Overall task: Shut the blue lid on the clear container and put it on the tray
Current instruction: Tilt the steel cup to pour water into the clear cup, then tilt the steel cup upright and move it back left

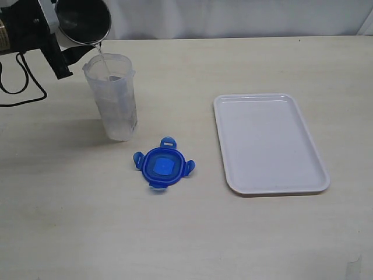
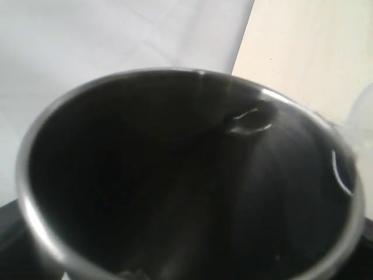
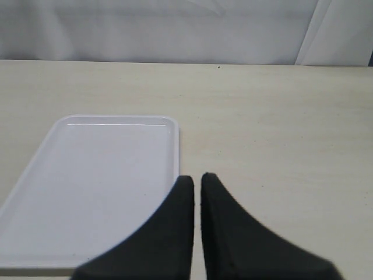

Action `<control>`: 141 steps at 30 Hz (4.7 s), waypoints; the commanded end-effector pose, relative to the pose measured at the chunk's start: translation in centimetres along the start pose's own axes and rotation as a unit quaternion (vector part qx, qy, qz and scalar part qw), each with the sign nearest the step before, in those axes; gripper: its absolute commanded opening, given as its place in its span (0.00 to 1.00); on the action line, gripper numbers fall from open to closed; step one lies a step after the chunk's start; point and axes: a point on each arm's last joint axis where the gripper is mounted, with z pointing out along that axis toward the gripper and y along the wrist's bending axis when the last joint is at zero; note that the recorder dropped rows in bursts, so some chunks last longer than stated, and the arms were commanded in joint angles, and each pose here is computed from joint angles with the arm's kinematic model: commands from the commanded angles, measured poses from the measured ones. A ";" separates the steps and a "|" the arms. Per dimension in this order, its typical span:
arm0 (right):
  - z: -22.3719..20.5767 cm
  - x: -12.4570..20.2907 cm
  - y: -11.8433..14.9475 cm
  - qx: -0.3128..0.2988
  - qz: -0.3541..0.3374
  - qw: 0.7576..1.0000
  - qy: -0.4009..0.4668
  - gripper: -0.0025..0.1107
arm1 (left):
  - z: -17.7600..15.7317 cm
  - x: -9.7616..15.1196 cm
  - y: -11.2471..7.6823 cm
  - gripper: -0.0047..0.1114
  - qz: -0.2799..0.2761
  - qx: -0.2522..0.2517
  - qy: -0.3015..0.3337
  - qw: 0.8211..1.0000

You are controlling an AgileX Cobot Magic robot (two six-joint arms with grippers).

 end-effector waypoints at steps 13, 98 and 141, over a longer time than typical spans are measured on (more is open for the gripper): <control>0.0 0.1 0.0 0.002 -0.002 1.000 -0.002 0.06 | -0.3 -1.1 1.3 0.04 0.070 -0.028 -0.026 0.997; 0.0 0.1 0.0 0.002 -0.003 1.000 -0.002 0.06 | 2.2 8.6 3.9 0.04 -0.478 -0.295 0.061 0.825; 0.0 0.1 0.0 0.002 -0.003 1.000 -0.002 0.06 | 3.7 15.5 -2.1 0.28 -0.502 -0.297 0.055 0.811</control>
